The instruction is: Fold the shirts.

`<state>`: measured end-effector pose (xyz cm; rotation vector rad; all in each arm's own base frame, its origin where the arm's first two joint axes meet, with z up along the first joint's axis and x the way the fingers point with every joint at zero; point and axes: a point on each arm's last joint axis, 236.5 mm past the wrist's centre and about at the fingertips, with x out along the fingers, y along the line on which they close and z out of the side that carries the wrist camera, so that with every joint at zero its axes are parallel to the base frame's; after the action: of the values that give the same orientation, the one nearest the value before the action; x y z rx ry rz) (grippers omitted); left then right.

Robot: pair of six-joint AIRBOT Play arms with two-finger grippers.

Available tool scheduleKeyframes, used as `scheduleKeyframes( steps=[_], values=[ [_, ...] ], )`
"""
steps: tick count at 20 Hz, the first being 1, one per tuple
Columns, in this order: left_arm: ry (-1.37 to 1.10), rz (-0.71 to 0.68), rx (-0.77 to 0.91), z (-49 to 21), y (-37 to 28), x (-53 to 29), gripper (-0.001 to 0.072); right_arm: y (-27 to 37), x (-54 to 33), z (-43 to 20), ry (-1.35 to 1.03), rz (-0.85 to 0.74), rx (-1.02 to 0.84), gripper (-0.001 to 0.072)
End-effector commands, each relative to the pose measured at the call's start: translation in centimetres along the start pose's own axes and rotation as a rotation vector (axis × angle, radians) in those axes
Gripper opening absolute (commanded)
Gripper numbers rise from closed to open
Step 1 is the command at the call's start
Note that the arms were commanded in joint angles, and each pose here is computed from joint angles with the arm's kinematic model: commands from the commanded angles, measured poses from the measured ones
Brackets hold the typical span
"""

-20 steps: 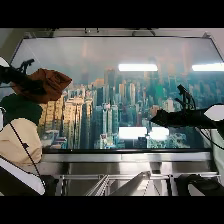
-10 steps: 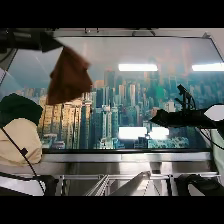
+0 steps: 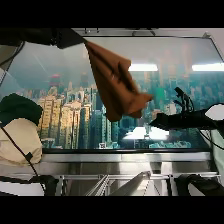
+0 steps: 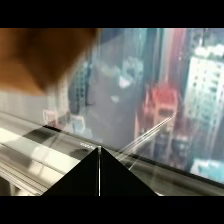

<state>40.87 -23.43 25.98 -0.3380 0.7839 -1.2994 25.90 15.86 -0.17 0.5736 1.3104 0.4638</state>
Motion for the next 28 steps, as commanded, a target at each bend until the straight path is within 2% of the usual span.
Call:
scheduleKeyframes(
  steps=[1, 2, 3, 4, 6, 8, 10, 13, 14, 15, 19, 24, 25, 26, 27, 28],
  values=[
    [0.192, 0.066, -0.197, -5.4, 5.0, 1.2, 0.0349, -0.5, -0.3, 0.0, 0.005, -0.008, -0.033, 0.0033],
    [0.206, 0.096, -0.256, -6.5, 6.7, 1.4, 0.0546, -0.9, -0.4, 0.1, 0.003, -0.021, -0.032, 0.0201],
    [0.235, 0.131, -0.315, -8.1, 8.3, 1.3, 0.0710, -1.5, -0.6, 0.1, 0.002, -0.040, -0.034, 0.0484],
    [0.267, 0.169, -0.371, -9.8, 9.8, 0.8, 0.0711, -2.2, -0.7, 0.3, -0.004, -0.058, -0.037, 0.0559],
    [0.351, 0.249, -0.509, -14.2, 12.7, -0.8, 0.0711, -2.9, -0.9, 1.1, -0.028, -0.072, -0.058, 0.0559],
    [0.414, 0.253, -0.642, -18.4, 14.0, -1.2, 0.0710, -3.3, 0.0, 1.7, -0.032, -0.063, -0.024, 0.0558],
    [0.448, 0.220, -0.732, -21.6, 14.3, 0.2, 0.0710, -2.6, 1.9, 2.8, -0.033, 0.022, 0.017, 0.0555],
    [0.485, 0.208, -0.750, -25.5, 14.7, 3.3, 0.0709, -0.6, 5.1, 5.3, -0.070, 0.216, 0.084, 0.0551],
    [0.472, 0.237, -0.738, -26.2, 15.6, 4.2, 0.0709, 0.3, 6.2, 5.8, -0.077, 0.286, 0.094, 0.0497],
    [0.442, 0.271, -0.723, -26.1, 16.6, 4.8, 0.0709, 1.0, 7.4, 6.1, -0.078, 0.335, 0.104, 0.0389],
    [0.274, 0.415, -0.655, -23.2, 21.1, 5.1, 0.0709, 2.8, 13.1, 5.0, 0.001, 0.420, 0.161, 0.0377],
    [0.140, 0.507, -0.566, -18.8, 23.6, 4.3, 0.0692, 6.7, 16.9, 5.2, 0.077, 0.451, 0.061, 0.0361],
    [0.118, 0.524, -0.558, -18.4, 24.1, 4.1, 0.0692, 7.4, 16.8, 5.6, 0.072, 0.461, 0.043, 0.0227],
    [0.105, 0.536, -0.559, -18.3, 24.7, 4.1, 0.0691, 8.1, 16.5, 6.1, 0.062, 0.474, 0.024, 0.0018],
    [0.107, 0.539, -0.567, -18.7, 25.1, 4.2, 0.0691, 8.6, 16.1, 6.5, 0.055, 0.484, 0.008, 0.0020],
    [0.121, 0.533, -0.584, -19.4, 25.5, 4.5, 0.0591, 9.1, 15.7, 6.7, 0.053, 0.495, -0.007, 0.0020]
  ],
)
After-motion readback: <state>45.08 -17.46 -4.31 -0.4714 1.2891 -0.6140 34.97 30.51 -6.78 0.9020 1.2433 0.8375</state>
